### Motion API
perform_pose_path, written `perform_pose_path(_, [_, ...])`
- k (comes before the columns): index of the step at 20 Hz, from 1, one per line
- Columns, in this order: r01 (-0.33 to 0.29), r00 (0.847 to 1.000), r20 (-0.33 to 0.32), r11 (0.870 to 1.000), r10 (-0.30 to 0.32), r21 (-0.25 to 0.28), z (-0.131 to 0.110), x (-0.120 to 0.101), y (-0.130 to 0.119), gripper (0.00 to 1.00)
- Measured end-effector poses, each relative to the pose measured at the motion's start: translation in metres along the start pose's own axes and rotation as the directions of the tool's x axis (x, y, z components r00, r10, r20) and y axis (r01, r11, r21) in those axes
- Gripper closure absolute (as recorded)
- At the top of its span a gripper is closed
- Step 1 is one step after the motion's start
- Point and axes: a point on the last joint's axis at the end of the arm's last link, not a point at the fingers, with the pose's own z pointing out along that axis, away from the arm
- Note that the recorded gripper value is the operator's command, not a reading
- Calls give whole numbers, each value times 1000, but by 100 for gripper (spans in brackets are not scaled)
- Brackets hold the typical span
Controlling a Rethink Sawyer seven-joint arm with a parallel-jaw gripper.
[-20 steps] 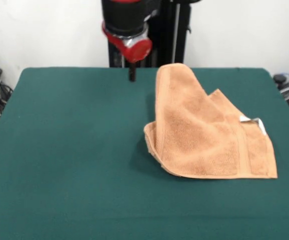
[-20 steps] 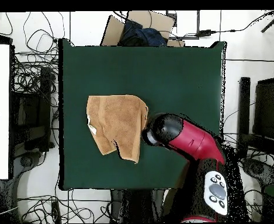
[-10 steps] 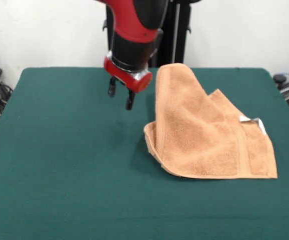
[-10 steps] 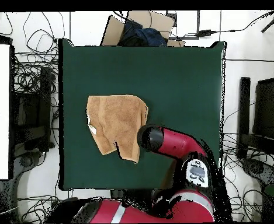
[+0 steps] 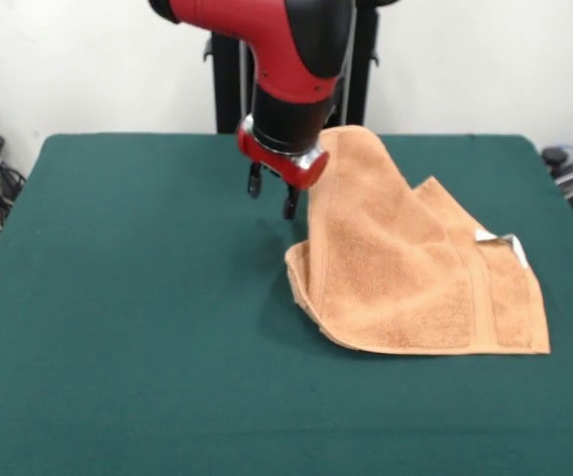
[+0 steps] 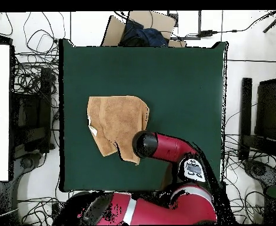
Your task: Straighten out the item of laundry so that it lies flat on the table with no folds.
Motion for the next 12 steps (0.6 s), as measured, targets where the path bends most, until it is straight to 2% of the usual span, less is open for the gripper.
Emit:
perform_pose_path(7, [2, 998, -55, 998, -5, -57, 2, 3, 12, 0])
perform_pose_path(12, [-3, 997, -80, 996, -4, -86, -5, 3, 18, 0])
